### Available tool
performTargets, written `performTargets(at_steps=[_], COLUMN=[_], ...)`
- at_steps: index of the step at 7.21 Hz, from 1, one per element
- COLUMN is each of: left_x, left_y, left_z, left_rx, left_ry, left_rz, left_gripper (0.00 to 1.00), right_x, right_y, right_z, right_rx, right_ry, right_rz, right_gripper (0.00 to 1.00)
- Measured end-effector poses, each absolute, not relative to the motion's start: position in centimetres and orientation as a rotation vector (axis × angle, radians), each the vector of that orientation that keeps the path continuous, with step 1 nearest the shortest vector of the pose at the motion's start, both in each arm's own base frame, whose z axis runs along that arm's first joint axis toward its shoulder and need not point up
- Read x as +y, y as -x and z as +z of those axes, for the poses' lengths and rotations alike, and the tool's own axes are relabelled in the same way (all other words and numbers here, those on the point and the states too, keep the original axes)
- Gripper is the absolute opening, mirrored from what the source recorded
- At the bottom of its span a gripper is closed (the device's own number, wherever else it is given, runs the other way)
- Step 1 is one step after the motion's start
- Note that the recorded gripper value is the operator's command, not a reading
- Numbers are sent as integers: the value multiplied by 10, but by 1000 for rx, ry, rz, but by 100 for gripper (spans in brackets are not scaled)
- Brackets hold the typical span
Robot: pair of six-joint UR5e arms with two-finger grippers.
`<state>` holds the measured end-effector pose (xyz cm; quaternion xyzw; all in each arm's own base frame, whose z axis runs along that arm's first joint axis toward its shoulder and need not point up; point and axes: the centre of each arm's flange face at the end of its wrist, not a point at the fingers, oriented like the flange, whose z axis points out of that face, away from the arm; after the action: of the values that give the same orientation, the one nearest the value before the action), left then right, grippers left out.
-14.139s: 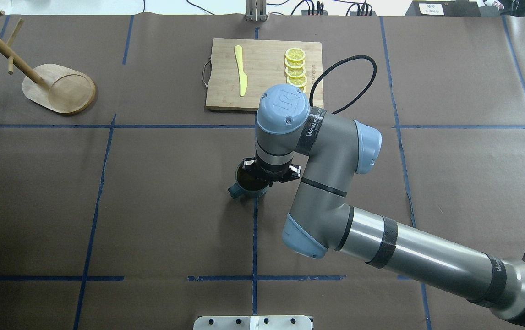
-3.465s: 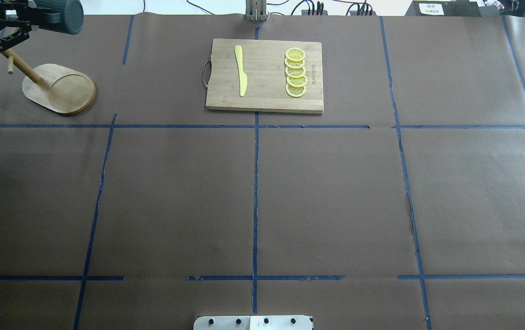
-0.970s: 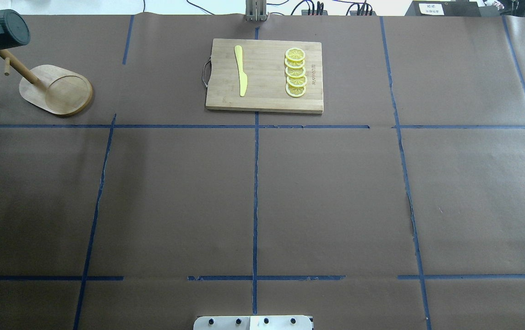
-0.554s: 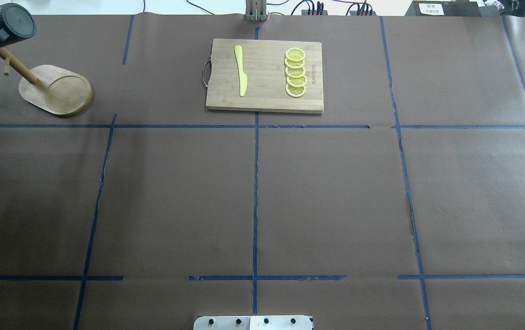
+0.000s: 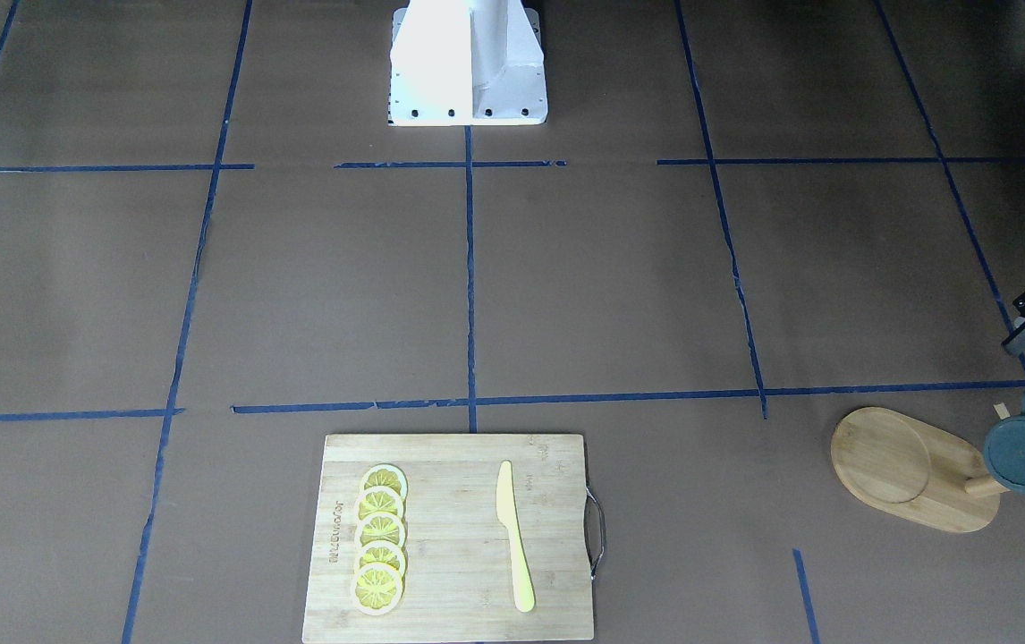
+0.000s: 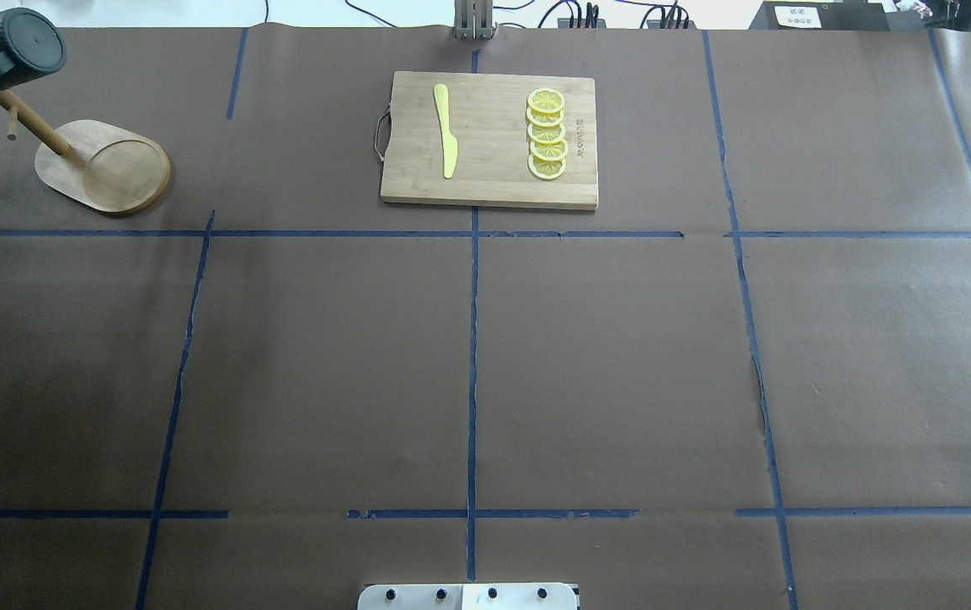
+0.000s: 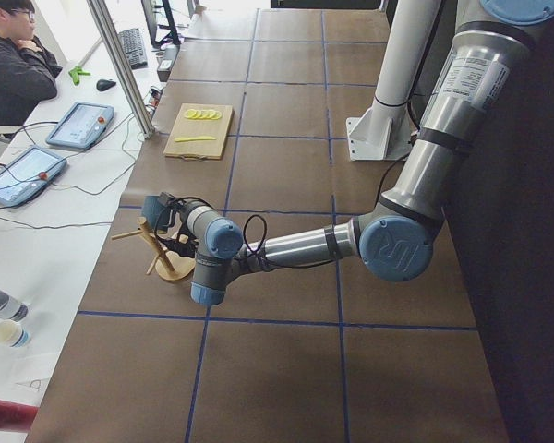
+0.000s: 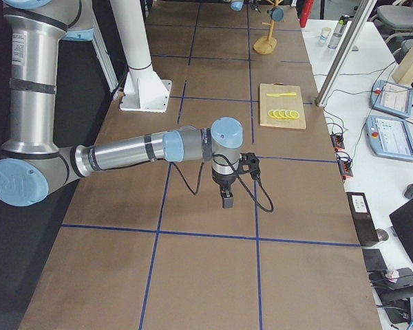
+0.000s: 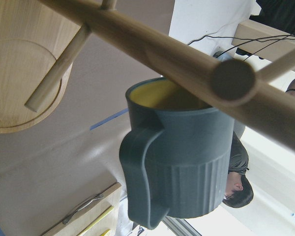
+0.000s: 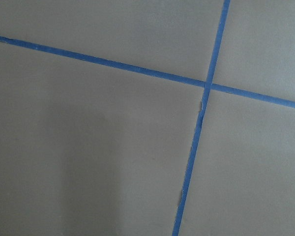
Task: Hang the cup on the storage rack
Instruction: 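Slide the mug handle over the rack peg with the left gripper, then open the left gripper and draw it back from the hanging mug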
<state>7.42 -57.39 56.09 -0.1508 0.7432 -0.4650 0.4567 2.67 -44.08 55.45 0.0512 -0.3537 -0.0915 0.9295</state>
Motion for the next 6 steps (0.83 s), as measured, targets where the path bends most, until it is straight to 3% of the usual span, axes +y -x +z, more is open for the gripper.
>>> performTargets(at_steps=[6], left_x=[-523], left_y=[-12], left_z=[545], left_rx=[1713], left_ry=[-30], left_rz=[-491], left_gripper=[100], right_x=[-439], right_y=[-27], right_z=[560], right_rx=[-729], right_ry=[-92], right_rz=[-181], right_gripper=[100])
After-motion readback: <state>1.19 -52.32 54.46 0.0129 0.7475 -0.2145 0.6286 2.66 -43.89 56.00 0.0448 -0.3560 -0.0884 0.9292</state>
